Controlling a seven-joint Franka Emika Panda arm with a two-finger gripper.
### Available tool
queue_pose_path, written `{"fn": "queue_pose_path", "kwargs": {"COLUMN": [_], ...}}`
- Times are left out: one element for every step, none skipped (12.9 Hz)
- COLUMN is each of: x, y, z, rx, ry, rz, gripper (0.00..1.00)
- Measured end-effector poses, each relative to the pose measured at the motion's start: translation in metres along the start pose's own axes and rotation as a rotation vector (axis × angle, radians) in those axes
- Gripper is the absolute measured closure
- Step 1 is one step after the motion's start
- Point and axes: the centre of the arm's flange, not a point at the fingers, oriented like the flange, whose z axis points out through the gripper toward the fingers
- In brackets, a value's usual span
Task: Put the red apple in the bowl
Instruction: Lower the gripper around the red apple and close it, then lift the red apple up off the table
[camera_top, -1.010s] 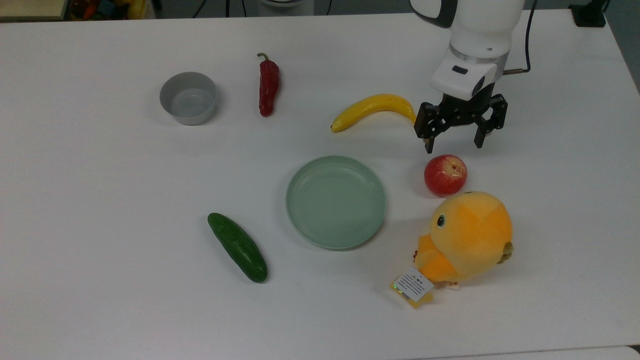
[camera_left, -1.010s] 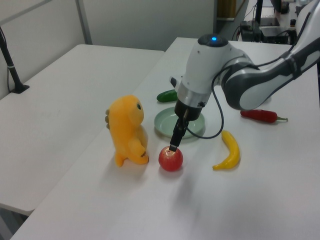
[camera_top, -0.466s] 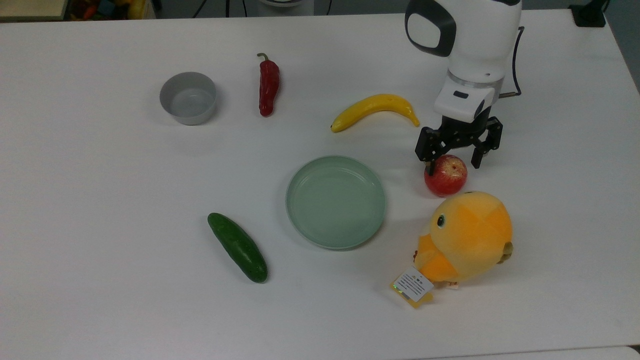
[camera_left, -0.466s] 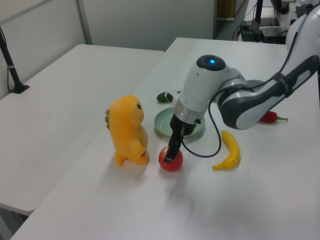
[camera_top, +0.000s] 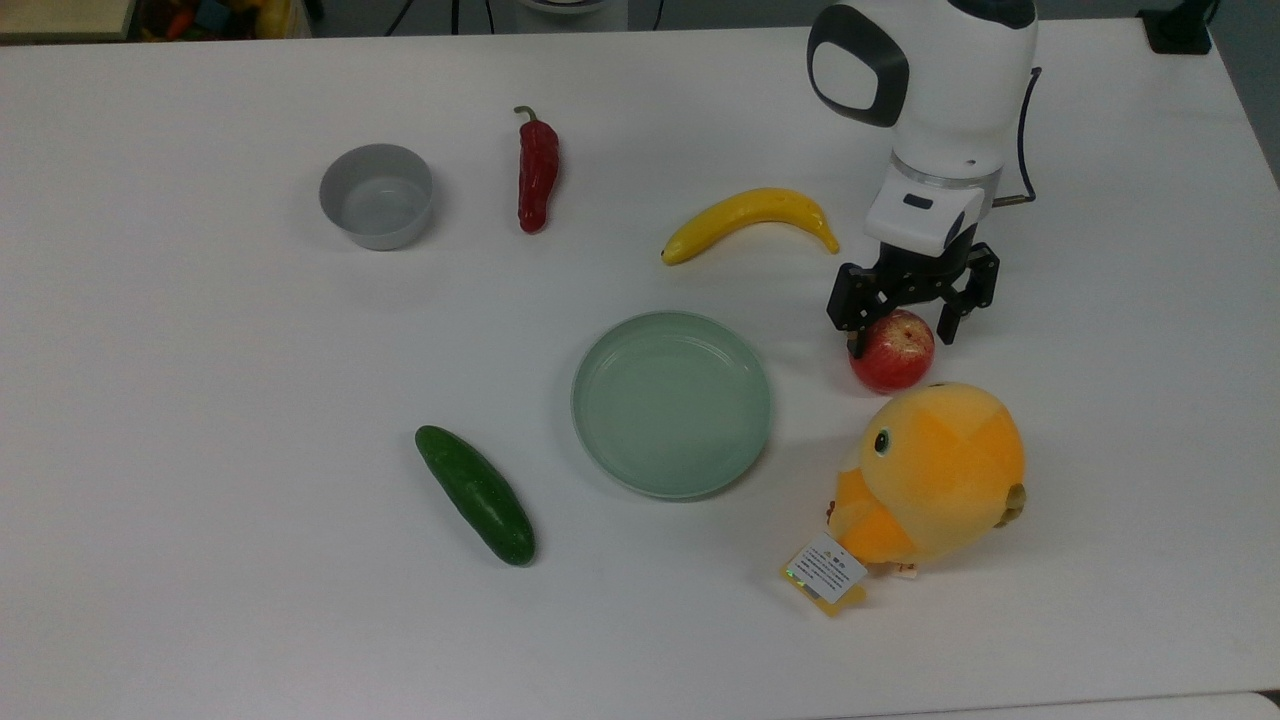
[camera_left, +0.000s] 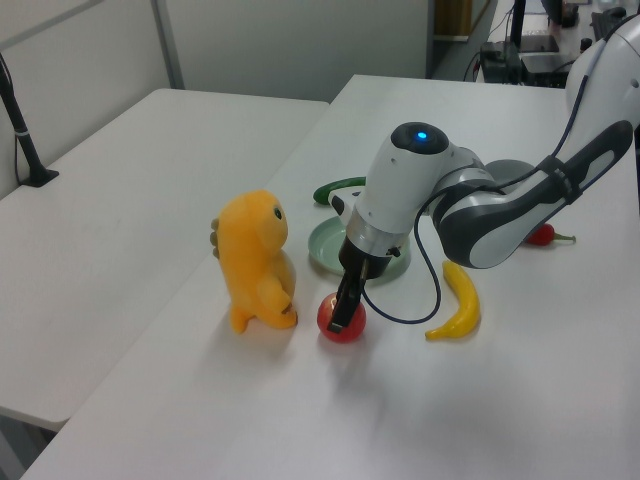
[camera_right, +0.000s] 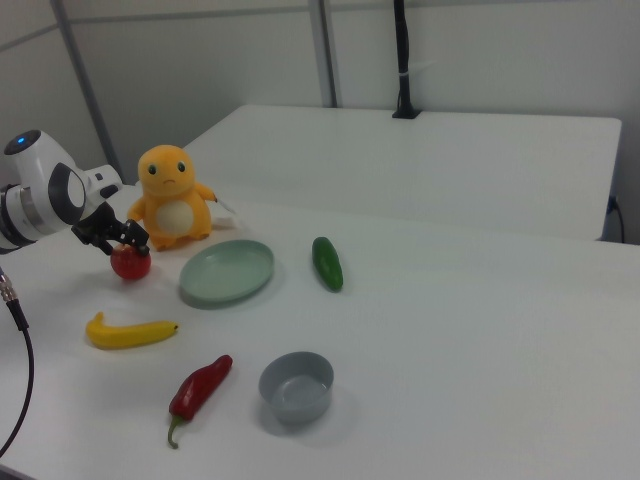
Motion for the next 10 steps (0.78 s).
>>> {"fn": "queue_pose_path", "kwargs": {"x": [-0.0002, -0.0009, -0.0016, -0.0026, -0.0029, -0.0024, -0.001, 0.0004, 0.0013, 0.0021], "y": [0.0001, 0.0001, 0.0002, 0.0003, 0.0006, 0.0011, 0.0014, 0.0014, 0.0014, 0.002], "z": [0.0006, 0.0024, 0.0043, 0.0067, 0.0078, 0.0076, 0.0063, 0.005, 0.0041, 0.0033], "rx": [-0.003, -0.005, -0.007, -0.008, -0.009, -0.009, -0.009, -0.008, -0.008, -0.008], "ry": [0.0, -0.001, -0.004, -0.007, -0.008, -0.007, -0.004, 0.0, 0.002, 0.004], "rz": [-0.004, -0.006, -0.007, -0.008, -0.008, -0.007, -0.006, -0.005, -0.004, -0.003], "gripper": [0.0, 0.0, 0.0, 0.01, 0.03, 0.07, 0.15, 0.18, 0.19, 0.21]}}
